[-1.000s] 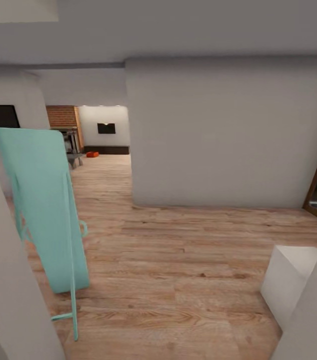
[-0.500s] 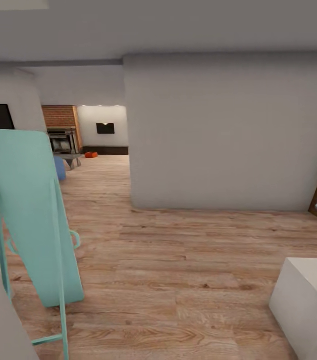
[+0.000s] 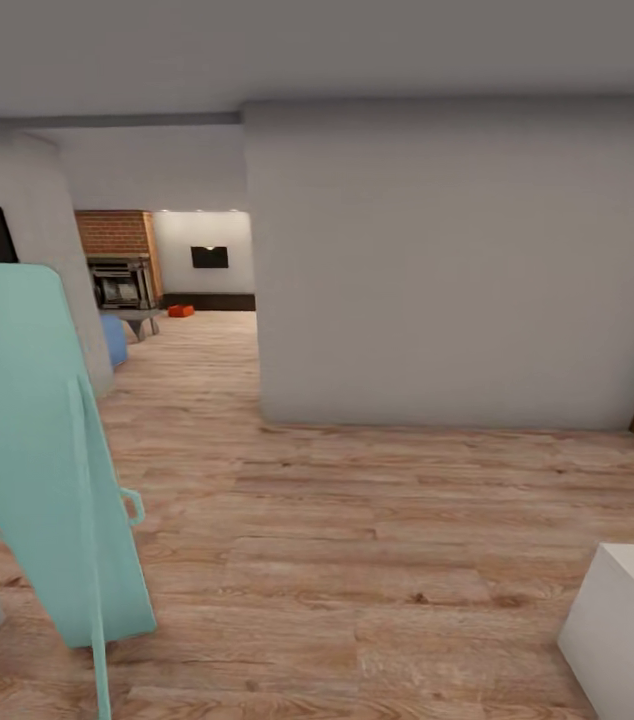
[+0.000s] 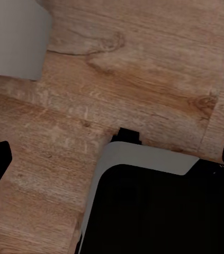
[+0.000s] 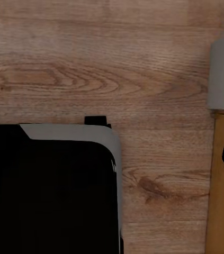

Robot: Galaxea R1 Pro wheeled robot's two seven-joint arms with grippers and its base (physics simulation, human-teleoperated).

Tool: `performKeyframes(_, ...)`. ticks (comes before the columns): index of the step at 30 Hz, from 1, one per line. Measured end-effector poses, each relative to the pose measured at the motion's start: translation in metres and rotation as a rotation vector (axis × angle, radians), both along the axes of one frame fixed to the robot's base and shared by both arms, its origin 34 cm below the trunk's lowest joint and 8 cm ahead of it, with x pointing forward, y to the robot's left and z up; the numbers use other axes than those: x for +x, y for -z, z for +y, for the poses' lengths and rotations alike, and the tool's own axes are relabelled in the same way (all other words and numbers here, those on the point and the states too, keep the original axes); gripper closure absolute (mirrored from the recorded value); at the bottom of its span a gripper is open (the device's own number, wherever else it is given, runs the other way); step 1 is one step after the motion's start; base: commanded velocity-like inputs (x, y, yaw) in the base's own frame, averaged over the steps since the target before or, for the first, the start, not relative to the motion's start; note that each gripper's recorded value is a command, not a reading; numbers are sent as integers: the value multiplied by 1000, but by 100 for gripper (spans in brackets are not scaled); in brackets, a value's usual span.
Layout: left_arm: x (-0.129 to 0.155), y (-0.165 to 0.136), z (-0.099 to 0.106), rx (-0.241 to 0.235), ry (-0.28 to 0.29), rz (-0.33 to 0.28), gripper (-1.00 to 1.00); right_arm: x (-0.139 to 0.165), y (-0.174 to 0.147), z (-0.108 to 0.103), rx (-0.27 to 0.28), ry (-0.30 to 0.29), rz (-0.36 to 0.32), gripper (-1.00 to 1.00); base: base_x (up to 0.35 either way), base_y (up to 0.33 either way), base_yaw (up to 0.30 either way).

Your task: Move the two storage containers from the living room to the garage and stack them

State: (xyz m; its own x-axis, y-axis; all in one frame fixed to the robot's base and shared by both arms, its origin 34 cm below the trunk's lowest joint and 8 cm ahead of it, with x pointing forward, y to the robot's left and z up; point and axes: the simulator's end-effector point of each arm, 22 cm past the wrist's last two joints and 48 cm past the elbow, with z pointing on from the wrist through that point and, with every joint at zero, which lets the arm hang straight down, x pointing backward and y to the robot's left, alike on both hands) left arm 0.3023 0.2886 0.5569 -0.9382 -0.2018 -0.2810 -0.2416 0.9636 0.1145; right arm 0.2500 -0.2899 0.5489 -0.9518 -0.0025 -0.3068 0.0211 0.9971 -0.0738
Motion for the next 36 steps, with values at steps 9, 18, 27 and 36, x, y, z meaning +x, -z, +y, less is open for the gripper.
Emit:
performKeyframes(9,0,0,0,1,0,1,-100,0,0,-2,1,9,1,-100,324,0,0)
performKeyframes(18,0,0,1,0,-2,-1,-100,0,0,-3,-3,2,1,-100,324,0,0)
performKeyframes(27,0,0,1,0,-2,0,-100,0,0,-3,-3,3,1,-100,324,0,0)
performKeyframes(36,0,0,0,0,-2,2,-100,0,0,-3,-3,8,1,-100,324,0,0)
